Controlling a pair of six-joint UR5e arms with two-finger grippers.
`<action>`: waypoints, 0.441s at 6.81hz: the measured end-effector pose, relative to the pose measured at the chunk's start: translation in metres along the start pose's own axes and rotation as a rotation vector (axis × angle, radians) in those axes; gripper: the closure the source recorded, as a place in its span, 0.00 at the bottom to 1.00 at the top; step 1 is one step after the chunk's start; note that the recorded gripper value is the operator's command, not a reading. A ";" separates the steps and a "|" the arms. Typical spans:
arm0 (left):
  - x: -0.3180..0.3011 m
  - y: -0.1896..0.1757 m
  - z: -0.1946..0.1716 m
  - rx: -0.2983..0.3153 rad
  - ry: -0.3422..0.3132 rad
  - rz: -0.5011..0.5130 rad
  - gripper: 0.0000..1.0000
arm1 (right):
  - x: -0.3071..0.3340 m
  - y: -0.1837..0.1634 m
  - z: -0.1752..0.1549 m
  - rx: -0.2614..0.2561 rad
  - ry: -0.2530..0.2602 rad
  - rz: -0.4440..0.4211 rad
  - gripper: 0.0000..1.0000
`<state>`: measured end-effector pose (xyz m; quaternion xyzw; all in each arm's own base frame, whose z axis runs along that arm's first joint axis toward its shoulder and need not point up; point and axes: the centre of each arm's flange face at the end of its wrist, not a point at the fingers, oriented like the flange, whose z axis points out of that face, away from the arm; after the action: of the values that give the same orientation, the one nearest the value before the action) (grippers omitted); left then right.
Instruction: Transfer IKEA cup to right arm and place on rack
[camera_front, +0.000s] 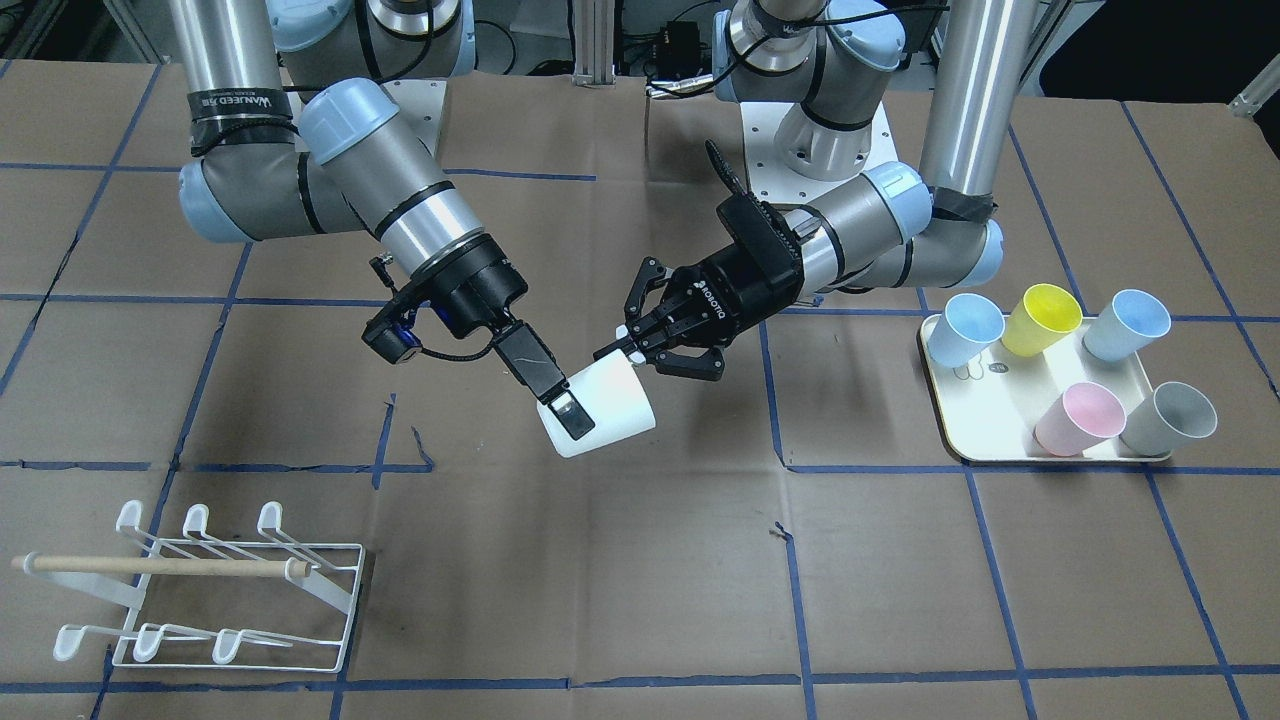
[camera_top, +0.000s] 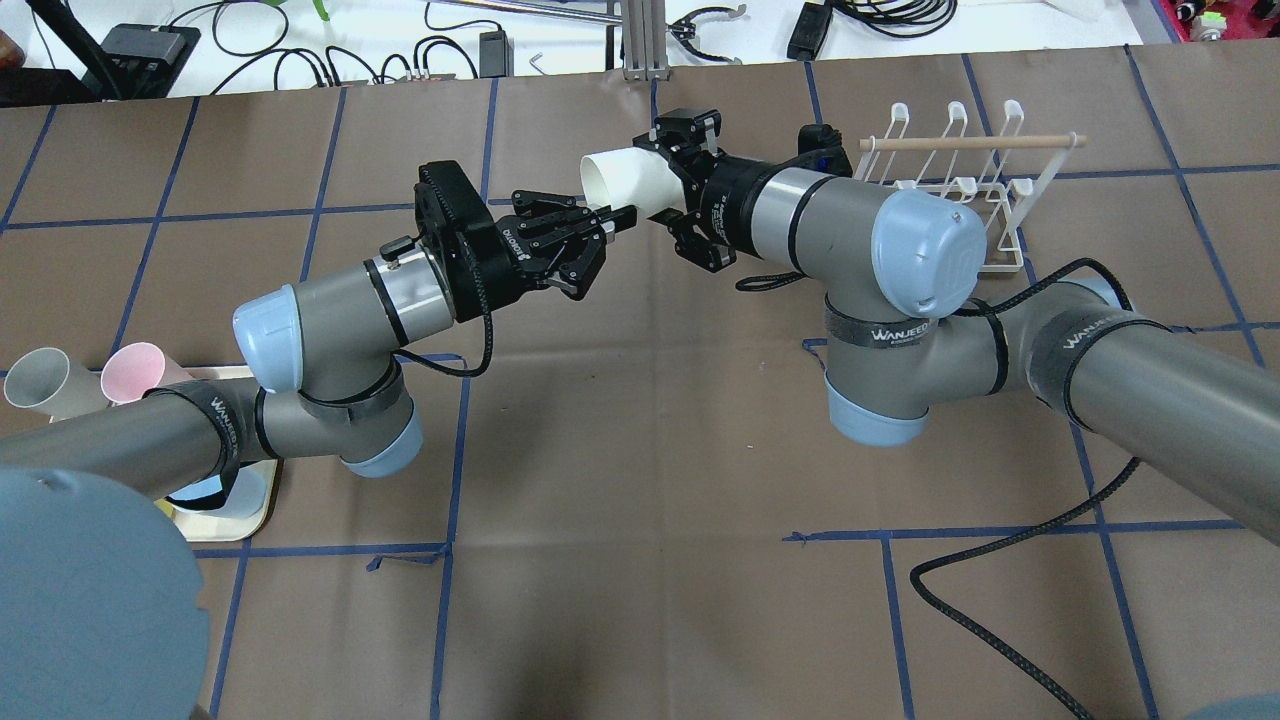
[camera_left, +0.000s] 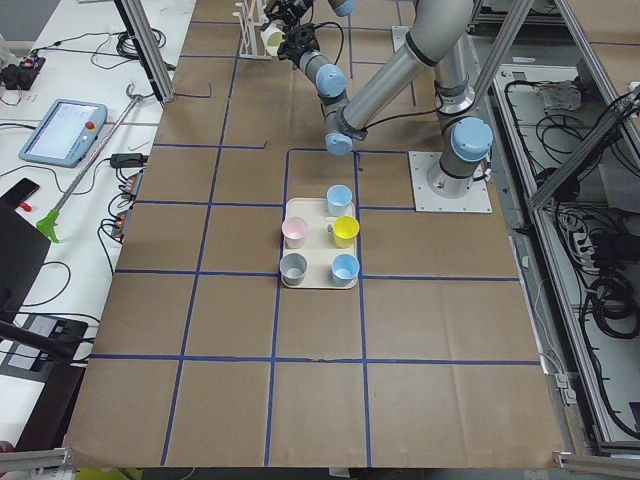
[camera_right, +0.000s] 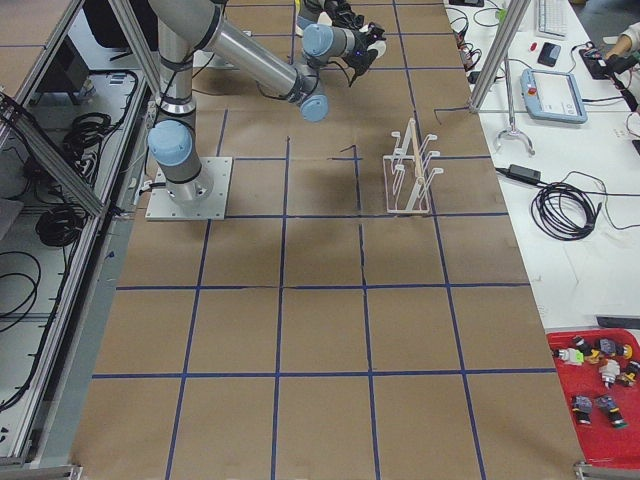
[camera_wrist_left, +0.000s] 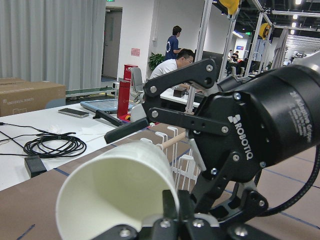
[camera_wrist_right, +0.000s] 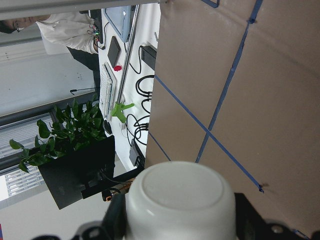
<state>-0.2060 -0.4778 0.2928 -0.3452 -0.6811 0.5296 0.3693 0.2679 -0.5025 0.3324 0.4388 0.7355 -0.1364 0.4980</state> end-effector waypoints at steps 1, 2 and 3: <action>-0.001 0.000 0.000 0.001 -0.001 0.000 0.53 | -0.001 0.000 0.000 -0.005 -0.002 -0.001 0.45; -0.002 -0.001 0.001 0.000 -0.008 0.001 0.41 | -0.002 0.002 0.000 -0.008 -0.005 -0.003 0.48; -0.004 -0.001 0.001 -0.001 -0.021 0.003 0.31 | -0.002 0.001 -0.001 -0.008 -0.007 -0.004 0.50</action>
<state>-0.2049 -0.4818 0.2934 -0.3408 -0.6845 0.5335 0.3614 0.2689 -0.5026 0.3351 0.4347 0.7353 -0.1360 0.5019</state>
